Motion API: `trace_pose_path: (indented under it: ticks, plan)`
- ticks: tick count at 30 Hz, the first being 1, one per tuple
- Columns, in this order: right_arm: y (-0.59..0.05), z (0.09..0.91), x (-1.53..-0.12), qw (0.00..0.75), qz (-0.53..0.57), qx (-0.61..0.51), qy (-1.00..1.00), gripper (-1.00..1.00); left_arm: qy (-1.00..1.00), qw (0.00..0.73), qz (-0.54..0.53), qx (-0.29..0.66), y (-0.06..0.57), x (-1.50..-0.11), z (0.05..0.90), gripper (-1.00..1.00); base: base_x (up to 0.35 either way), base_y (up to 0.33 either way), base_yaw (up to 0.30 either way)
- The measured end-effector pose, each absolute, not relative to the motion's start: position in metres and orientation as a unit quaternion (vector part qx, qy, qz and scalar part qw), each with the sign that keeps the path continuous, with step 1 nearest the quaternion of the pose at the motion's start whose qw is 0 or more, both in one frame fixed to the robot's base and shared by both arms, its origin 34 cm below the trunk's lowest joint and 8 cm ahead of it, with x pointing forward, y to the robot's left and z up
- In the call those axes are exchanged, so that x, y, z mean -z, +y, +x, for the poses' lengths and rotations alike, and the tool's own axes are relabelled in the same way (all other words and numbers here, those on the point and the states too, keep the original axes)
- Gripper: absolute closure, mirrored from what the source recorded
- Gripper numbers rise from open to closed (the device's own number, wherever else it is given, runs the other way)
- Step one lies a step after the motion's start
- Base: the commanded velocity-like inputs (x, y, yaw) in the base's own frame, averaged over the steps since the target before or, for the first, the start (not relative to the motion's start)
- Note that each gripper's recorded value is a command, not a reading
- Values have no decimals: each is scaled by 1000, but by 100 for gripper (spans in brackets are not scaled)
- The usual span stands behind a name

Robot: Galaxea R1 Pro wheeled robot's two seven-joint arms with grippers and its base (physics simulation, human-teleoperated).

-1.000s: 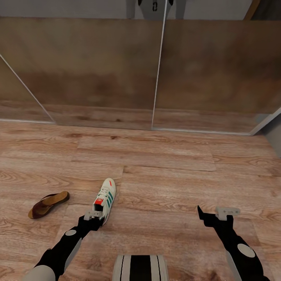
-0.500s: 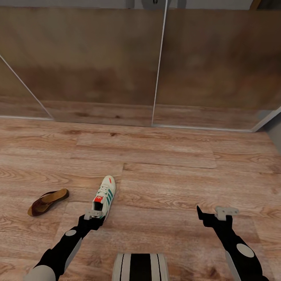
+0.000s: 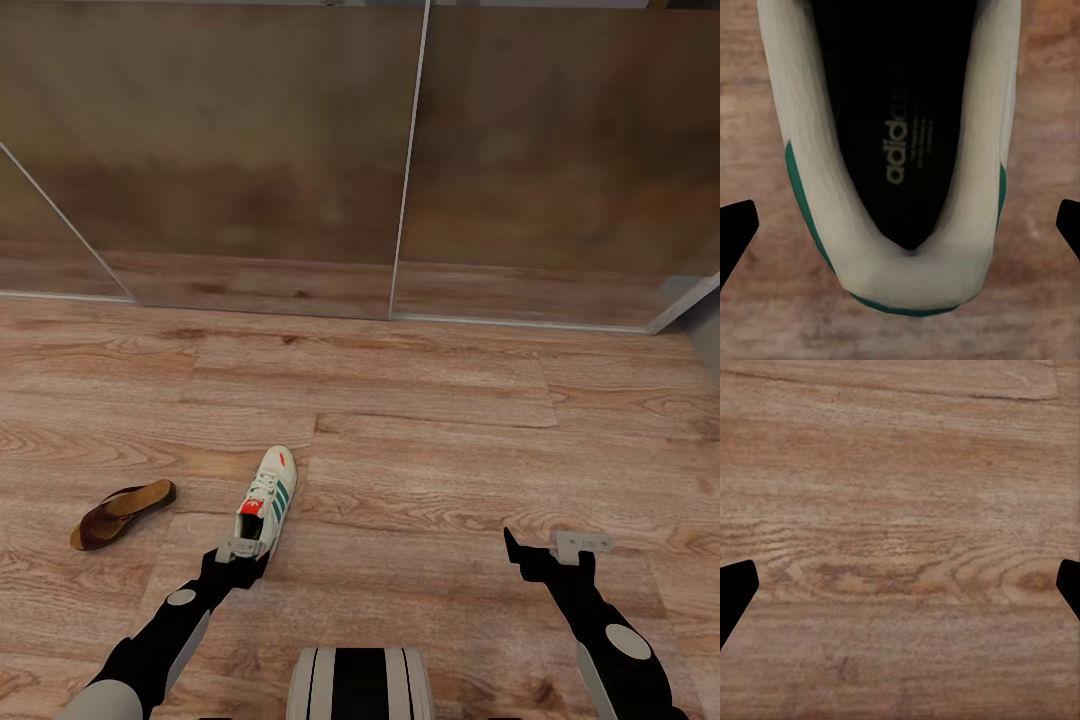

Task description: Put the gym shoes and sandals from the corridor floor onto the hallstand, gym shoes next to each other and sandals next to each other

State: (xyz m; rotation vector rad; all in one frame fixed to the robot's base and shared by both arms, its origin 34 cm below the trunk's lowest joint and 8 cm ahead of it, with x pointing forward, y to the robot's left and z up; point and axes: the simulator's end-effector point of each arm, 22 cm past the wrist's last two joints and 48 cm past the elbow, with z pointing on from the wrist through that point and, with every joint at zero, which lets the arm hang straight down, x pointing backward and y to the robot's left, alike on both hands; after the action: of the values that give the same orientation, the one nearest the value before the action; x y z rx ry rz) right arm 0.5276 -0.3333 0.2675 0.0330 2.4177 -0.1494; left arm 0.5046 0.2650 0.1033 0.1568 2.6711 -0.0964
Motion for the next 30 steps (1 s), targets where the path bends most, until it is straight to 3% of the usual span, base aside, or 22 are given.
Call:
trace_pose_path:
  ticks: [30]
  plan:
    - [-333, 528, -268, 352, 13, 58, 934, -100, 971, 231, 56, 35, 265, -104, 505, -100, 24, 7, 0]
